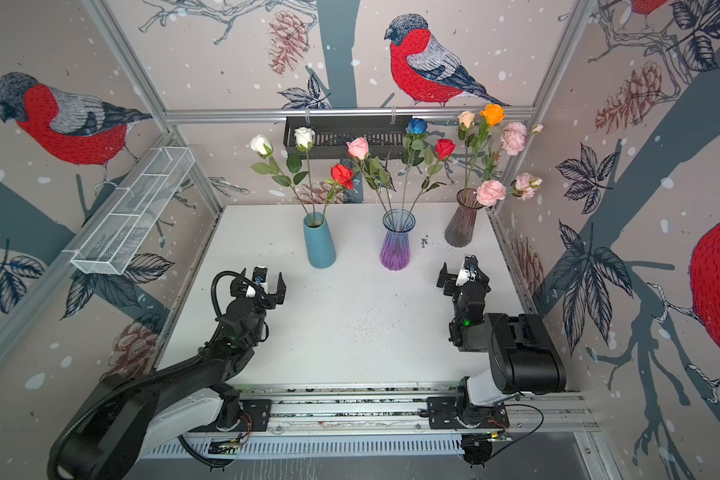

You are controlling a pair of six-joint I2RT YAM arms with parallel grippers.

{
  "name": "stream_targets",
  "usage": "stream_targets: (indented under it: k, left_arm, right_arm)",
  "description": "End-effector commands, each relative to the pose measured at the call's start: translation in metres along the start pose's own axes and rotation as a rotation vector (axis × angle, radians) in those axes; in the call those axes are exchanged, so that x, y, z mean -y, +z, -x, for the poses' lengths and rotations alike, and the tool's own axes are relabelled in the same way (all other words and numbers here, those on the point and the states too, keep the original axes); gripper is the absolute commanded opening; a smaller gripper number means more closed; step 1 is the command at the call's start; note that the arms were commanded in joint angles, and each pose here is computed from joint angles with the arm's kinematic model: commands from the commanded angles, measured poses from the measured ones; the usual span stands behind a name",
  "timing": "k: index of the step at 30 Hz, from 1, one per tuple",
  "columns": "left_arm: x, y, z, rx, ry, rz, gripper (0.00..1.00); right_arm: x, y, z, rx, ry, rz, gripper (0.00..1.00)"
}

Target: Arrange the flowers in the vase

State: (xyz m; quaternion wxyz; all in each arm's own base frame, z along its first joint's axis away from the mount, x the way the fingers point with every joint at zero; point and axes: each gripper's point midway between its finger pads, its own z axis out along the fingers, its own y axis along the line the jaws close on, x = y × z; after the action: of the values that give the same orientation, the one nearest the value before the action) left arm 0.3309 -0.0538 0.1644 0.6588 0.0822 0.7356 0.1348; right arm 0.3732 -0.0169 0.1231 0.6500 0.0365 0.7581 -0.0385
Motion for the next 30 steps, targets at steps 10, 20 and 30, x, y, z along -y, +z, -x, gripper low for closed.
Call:
stream_targets:
  k: [10,20,30]
  left_arm:
    - [-0.044,0.052,-0.031,-0.052,-0.158,0.223,0.97]
    - [-0.057,0.054,-0.049,-0.022,-0.298,0.119,0.97]
    - [-0.057,0.053,-0.049,-0.014,-0.297,0.112,0.98]
  right_arm:
    - [-0.002,0.001,0.002,0.004,0.015,0.011,0.99]
    - [-0.001,0.001,0.002,0.005,0.013,0.007,0.99]
    - [-0.005,0.0,0.002,0.007,0.001,0.01,0.99]
